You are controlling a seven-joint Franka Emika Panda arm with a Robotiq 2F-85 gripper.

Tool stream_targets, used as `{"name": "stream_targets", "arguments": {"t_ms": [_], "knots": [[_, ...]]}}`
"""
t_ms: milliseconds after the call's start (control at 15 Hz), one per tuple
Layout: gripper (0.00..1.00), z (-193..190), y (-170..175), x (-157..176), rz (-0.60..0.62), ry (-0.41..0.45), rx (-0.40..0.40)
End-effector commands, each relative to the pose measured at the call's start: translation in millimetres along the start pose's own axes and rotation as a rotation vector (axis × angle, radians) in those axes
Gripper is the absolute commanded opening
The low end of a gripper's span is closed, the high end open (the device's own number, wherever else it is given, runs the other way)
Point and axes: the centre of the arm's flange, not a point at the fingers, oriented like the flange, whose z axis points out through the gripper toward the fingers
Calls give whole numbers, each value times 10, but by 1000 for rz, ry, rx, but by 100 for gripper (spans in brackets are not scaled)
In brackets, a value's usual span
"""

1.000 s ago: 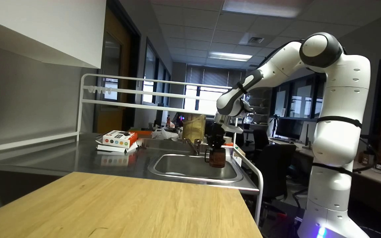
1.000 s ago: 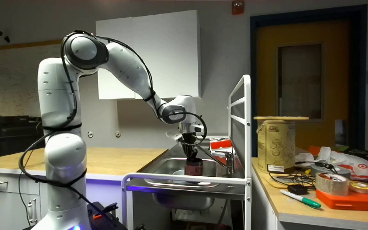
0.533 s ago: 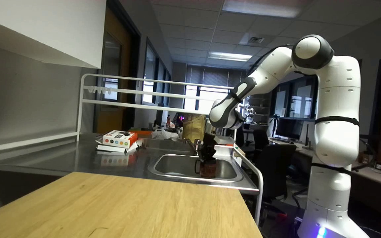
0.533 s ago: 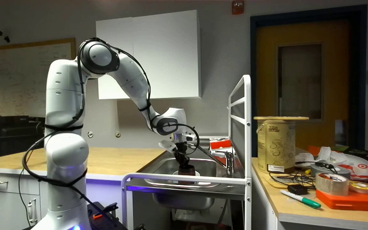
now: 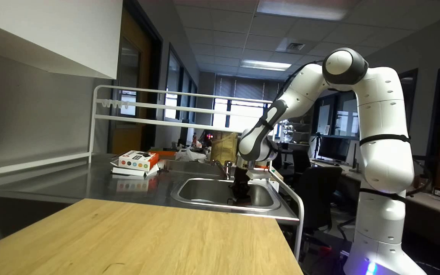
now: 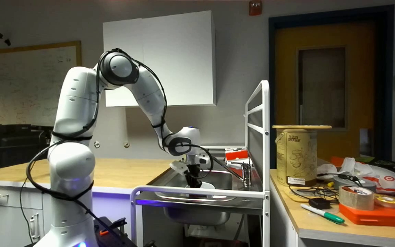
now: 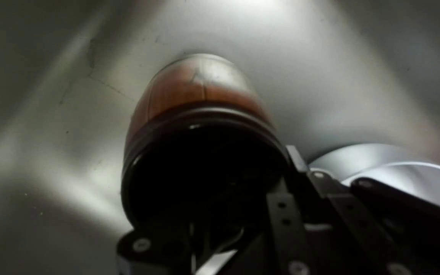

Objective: Place the brown mug in the sink

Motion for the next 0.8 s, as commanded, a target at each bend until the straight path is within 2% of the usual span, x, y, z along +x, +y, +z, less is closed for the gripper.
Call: {"name": "stream_targets", "arguments": {"t_ms": [0, 67, 200, 600, 667, 733], "knots": [[35, 16, 64, -4, 25, 3, 18], [36, 33, 78, -12, 30, -2, 18], [48, 11, 91, -21, 30, 0, 14], [95, -125, 57, -38, 20, 13, 10], [99, -159, 50, -32, 17, 18, 8], [100, -210, 38, -23, 18, 24, 9]]}}
